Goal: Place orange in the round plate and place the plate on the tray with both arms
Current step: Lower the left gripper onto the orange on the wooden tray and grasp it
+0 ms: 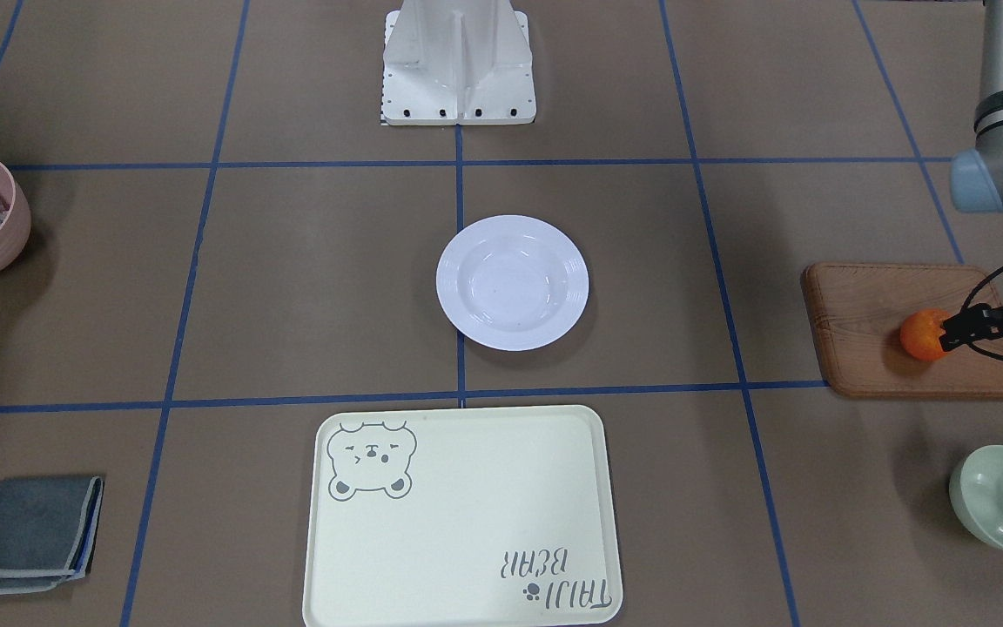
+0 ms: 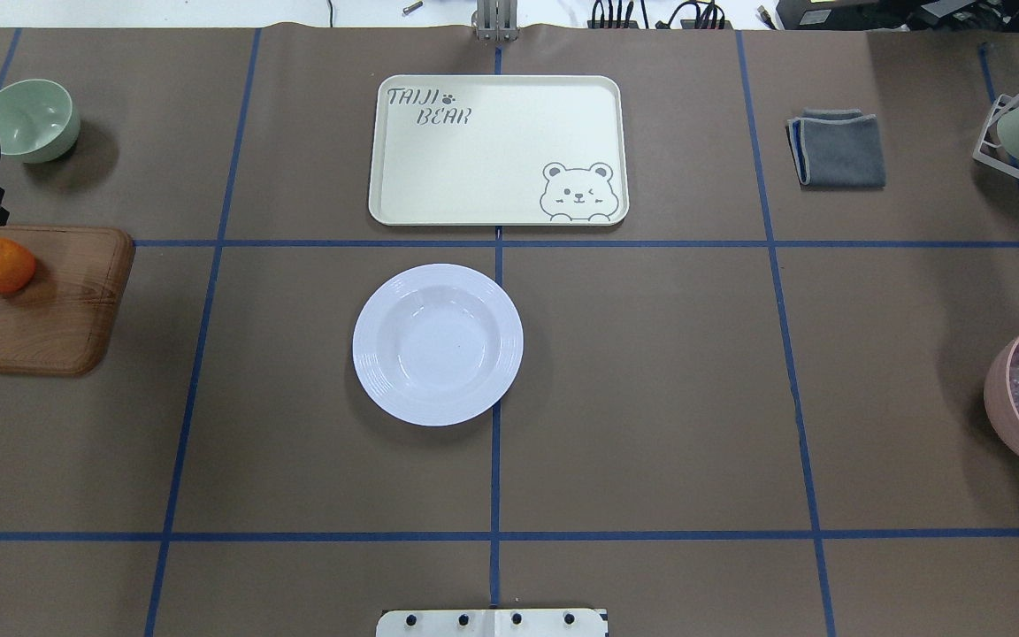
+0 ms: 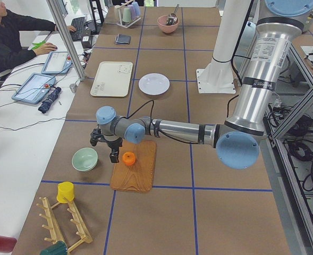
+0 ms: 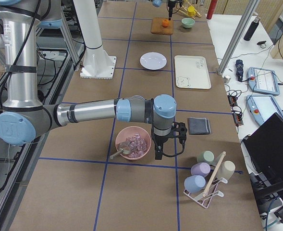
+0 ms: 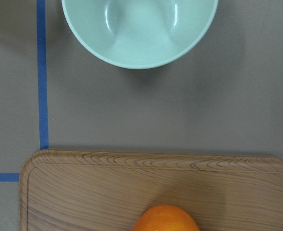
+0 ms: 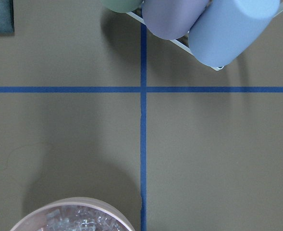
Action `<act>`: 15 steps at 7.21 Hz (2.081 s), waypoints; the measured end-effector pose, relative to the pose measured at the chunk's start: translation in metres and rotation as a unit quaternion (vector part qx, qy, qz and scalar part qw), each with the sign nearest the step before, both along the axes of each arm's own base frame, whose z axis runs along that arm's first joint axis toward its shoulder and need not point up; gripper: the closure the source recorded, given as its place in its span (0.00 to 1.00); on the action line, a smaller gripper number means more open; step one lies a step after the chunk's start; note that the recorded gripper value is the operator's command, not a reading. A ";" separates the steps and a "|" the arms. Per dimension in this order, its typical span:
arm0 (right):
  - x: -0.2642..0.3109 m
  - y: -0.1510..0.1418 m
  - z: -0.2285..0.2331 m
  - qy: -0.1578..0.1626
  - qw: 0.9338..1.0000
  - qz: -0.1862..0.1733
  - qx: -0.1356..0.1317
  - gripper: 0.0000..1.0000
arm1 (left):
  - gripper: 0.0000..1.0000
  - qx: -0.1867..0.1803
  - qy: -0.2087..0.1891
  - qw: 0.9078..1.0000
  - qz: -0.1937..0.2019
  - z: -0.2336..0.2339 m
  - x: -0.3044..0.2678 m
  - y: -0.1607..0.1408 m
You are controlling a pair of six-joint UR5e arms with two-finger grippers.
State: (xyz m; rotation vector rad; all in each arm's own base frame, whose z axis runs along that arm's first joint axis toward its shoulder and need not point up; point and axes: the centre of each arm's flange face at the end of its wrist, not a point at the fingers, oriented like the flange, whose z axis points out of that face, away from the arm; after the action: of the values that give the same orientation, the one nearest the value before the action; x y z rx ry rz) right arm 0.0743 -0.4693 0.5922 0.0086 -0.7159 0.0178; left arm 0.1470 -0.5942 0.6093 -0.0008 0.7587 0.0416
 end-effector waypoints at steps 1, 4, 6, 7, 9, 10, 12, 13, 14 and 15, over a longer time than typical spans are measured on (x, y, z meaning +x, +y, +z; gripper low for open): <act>0.000 -0.001 -0.001 0.000 1.000 0.000 0.001 0.00 | 0.02 -0.002 -0.001 1.000 0.007 0.002 0.009 0.002; 0.000 -0.003 -0.003 0.000 1.000 0.001 0.002 0.00 | 0.02 -0.010 -0.005 1.000 0.024 0.013 0.027 0.008; 0.000 -0.004 -0.004 -0.001 1.000 0.001 0.002 0.00 | 0.02 -0.015 -0.007 0.999 0.029 0.019 0.031 0.010; 0.000 -0.004 -0.004 0.000 1.000 0.001 0.001 0.00 | 0.02 -0.017 -0.009 0.999 0.029 0.022 0.032 0.011; 0.000 -0.004 -0.004 -0.001 1.000 0.001 0.000 0.00 | 0.02 -0.021 -0.010 0.999 0.030 0.028 0.032 0.011; 0.000 -0.004 -0.004 -0.002 1.000 0.001 0.000 0.00 | 0.03 -0.020 -0.009 0.999 0.031 0.028 0.033 0.011; -0.001 -0.004 -0.005 -0.004 1.000 0.001 0.000 0.00 | 0.03 -0.018 -0.006 0.999 0.032 0.027 0.033 0.011; -0.001 -0.004 -0.005 -0.005 1.000 0.001 0.000 0.00 | 0.03 -0.017 -0.005 0.999 0.033 0.026 0.034 0.012; -0.001 -0.004 -0.005 -0.005 1.000 0.001 -0.001 0.00 | 0.02 -0.016 -0.005 0.999 0.034 0.026 0.034 0.011; -0.001 -0.004 -0.004 -0.005 1.000 0.001 -0.001 0.00 | 0.02 -0.017 -0.005 0.999 0.035 0.026 0.035 0.012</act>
State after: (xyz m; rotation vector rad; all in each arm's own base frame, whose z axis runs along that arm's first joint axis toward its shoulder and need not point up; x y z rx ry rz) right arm 0.0735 -0.4729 0.5882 0.0066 -0.7263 0.0211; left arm 0.1818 -0.5822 0.6353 -0.0589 0.7499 0.0955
